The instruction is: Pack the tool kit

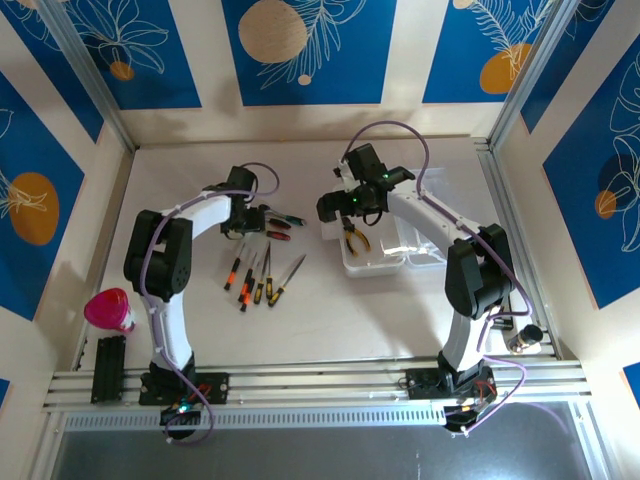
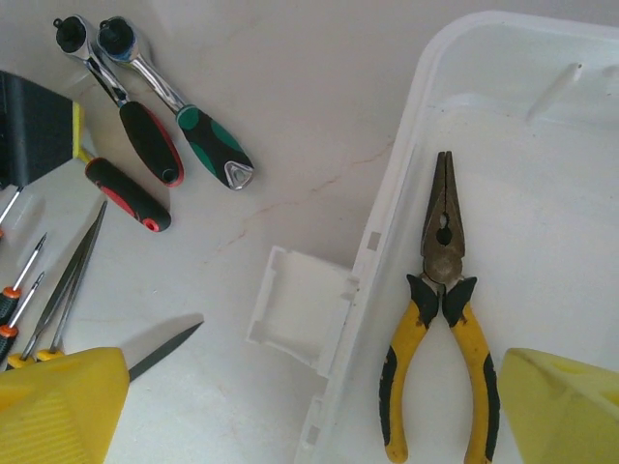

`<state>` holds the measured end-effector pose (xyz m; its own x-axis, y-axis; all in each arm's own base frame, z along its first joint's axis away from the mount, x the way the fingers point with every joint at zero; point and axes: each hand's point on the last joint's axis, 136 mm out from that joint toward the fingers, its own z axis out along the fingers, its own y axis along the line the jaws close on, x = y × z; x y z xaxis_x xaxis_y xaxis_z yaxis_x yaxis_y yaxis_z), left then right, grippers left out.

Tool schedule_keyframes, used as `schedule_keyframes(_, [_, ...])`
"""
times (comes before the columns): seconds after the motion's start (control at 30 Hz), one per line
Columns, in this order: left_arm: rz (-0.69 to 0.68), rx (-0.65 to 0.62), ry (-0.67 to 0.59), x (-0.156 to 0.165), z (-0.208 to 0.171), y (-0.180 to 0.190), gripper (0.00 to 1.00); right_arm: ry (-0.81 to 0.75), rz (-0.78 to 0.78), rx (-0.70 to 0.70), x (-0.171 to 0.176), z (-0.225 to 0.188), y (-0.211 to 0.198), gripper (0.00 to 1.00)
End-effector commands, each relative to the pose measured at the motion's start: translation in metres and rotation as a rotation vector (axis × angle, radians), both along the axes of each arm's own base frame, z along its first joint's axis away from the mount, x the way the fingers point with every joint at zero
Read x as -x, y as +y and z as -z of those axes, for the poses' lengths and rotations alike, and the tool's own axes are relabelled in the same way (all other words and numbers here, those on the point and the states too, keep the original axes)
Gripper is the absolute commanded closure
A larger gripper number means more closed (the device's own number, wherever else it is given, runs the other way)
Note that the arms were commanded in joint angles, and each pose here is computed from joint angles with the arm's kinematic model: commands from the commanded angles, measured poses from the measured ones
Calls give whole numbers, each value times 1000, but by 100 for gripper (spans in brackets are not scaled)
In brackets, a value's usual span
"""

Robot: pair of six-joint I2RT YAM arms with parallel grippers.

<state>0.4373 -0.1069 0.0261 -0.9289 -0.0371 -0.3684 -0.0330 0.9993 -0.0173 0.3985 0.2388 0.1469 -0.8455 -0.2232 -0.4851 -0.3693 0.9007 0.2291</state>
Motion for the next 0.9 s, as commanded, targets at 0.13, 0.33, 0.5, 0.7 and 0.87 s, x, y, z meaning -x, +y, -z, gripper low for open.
schedule_keyframes(0.13, [-5, 11, 84, 18, 27, 3, 39, -19, -8, -21, 5, -14, -1, 2])
schedule_keyframes(0.33, [4, 18, 82, 20, 25, 0, 44, -22, -9, -20, 5, -16, -2, 2])
schedule_keyframes(0.5, [20, 7, 9, 15, -3, 3, 38, -18, -13, -17, 6, -17, -2, 2])
schedule_keyframes(0.7, [-14, 21, -53, 19, -43, 8, 24, -19, -16, -19, 6, -16, -2, 2])
schedule_keyframes(0.87, [-148, 190, -100, 30, -66, -3, 8, -19, -19, -24, 7, -15, -3, 2])
